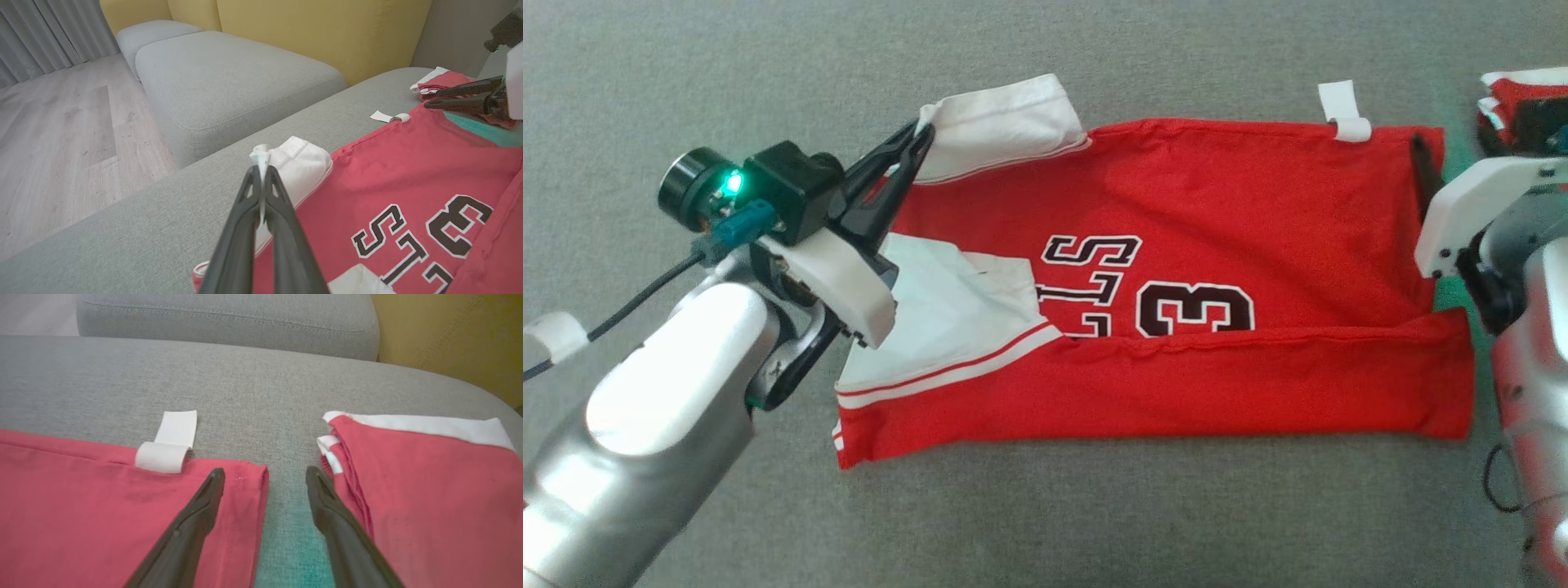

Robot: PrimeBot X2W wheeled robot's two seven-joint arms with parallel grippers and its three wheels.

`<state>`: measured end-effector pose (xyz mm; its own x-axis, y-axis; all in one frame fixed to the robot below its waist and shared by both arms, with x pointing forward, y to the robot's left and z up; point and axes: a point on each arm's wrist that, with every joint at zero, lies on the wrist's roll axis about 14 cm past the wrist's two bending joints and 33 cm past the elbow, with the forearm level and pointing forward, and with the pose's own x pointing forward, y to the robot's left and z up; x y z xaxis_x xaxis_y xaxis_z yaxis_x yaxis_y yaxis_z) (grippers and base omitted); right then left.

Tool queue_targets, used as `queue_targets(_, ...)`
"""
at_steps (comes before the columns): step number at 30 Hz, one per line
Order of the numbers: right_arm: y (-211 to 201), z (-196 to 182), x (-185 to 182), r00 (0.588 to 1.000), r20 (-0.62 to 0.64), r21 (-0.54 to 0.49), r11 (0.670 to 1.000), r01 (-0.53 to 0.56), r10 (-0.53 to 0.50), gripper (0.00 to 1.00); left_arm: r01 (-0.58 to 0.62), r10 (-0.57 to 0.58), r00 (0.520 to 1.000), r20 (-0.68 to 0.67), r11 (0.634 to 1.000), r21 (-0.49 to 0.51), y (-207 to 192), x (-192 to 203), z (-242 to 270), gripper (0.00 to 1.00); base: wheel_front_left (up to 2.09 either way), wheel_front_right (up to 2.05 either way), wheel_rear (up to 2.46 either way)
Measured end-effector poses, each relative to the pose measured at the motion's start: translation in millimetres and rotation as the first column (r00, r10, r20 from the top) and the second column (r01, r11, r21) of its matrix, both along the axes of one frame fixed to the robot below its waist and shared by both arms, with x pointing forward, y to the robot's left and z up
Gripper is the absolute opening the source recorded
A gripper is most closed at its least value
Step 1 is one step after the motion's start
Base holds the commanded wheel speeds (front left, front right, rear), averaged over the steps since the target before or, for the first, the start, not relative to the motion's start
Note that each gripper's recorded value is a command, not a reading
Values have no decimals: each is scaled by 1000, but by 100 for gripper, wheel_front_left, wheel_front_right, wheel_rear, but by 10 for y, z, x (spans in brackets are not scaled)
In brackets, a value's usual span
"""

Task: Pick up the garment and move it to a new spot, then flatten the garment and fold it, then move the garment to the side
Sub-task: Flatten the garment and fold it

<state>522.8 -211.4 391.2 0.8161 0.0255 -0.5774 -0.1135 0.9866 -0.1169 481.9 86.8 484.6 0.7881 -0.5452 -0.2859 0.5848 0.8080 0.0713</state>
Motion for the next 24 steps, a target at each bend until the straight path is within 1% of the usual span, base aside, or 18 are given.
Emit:
queue_targets(6,-15,-221,46,995,-97,-54,998,-41,36,100,4,-4,1000,-9,1000,-9,-15,-17,-20,0,0,0,0)
queue_targets(11,0,-257,154,989,-128,-92,992,-82,70,100,-1,1,1000,-27,1000,-6,1,-12,-87,0,0,0,0)
queue_targets(12,12,-267,171,987,-139,-96,991,-91,77,62,-2,2,1000,-30,1000,-6,5,-8,-98,0,0,0,0)
queue_targets(13,22,-273,186,985,-149,-100,990,-101,85,0,-3,3,1000,-31,1000,-4,12,-3,-107,0,0,0,0)
queue_targets(15,45,-266,204,983,-156,-101,988,-116,99,0,-7,7,999,-34,1000,0,27,14,-124,0,0,0,0)
queue_targets(19,98,-233,188,983,-148,-61,991,-118,108,0,-25,26,999,-26,1000,15,81,88,-114,0,0,0,0)
queue_targets(21,83,-167,213,989,-116,-30,995,-99,95,0,-45,45,999,-14,999,22,128,160,-82,0,0,0,0)
queue_targets(24,82,46,343,997,-31,25,997,-74,75,0,-68,68,998,15,997,25,183,283,-11,0,0,0,0)
